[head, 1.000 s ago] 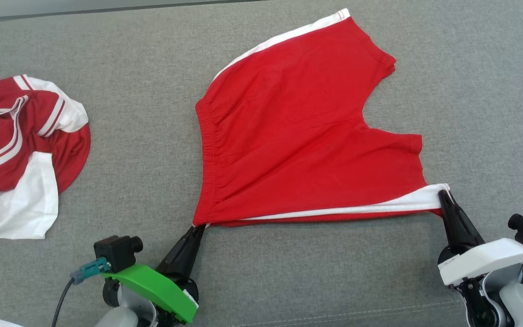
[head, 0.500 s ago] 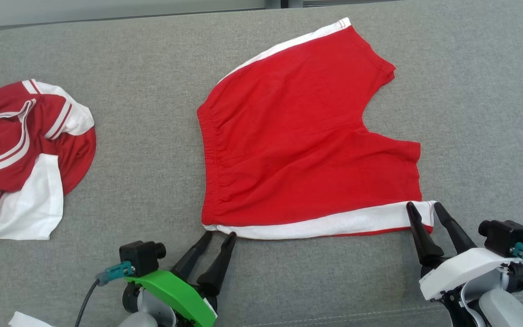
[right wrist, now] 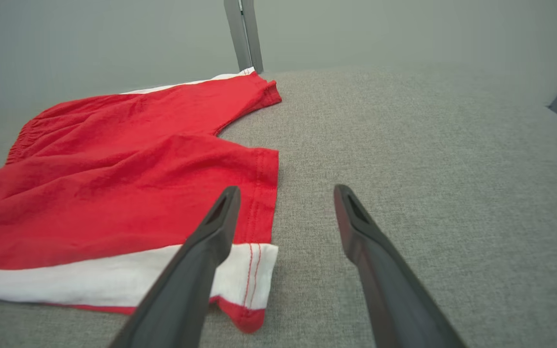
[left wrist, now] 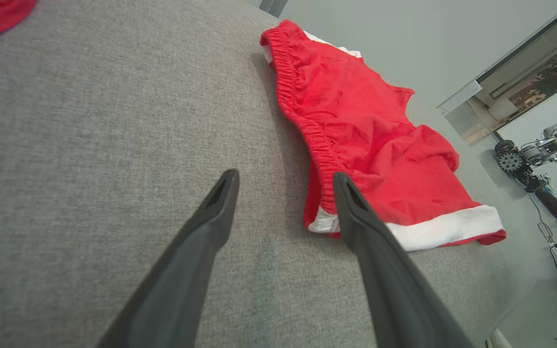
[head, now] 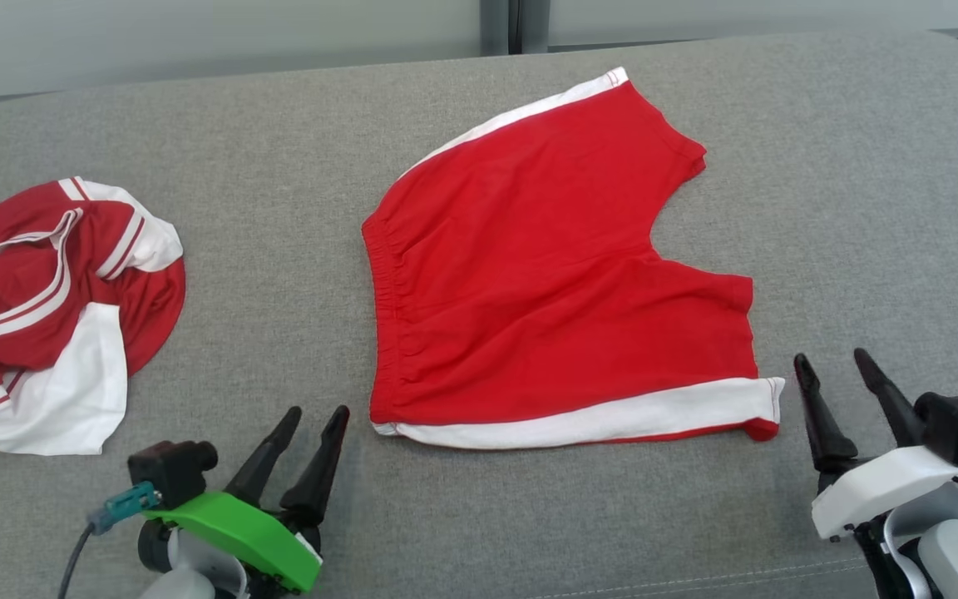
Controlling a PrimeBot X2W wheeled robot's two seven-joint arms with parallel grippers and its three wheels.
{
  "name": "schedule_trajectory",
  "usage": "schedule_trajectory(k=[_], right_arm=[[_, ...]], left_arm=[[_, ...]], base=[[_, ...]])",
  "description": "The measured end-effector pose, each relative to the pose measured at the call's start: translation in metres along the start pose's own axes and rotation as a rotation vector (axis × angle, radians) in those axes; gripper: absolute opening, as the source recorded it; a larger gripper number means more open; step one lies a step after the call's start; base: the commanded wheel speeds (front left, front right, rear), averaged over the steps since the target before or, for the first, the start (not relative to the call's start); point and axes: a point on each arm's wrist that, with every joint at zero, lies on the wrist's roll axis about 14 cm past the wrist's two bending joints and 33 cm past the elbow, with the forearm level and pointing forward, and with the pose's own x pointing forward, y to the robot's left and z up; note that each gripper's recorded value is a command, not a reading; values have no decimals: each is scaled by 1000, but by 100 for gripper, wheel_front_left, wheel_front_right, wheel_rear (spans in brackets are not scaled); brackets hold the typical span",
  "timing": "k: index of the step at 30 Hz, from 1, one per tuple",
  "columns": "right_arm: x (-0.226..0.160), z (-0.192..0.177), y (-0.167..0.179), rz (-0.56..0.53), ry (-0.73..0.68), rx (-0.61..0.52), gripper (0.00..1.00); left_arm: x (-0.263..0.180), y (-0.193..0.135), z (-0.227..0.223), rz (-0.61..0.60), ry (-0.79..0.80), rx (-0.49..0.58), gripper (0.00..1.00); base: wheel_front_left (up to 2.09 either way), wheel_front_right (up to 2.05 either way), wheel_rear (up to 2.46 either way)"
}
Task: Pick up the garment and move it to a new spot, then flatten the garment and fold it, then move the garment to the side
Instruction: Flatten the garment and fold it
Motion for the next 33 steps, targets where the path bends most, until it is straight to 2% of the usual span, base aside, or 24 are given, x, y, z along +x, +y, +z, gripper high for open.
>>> schedule_trajectory(k=[7,16,20,33], right_arm=[[-15,18,-14,-33,-60,-104,100],[-36,36,-25,-76,-130,-138,100],[-43,33,-20,-75,-132,-123,100],[-47,40,-22,-89,-161,-142,100]], left_arm=[[-15,15,30,47,-79,106,100],[-41,24,97,131,-294,208,100],[-60,35,93,184,-299,217,100],[-73,30,78,181,-281,224,100]], base=[[0,0,0],[0,0,0],[0,0,0],[0,0,0]])
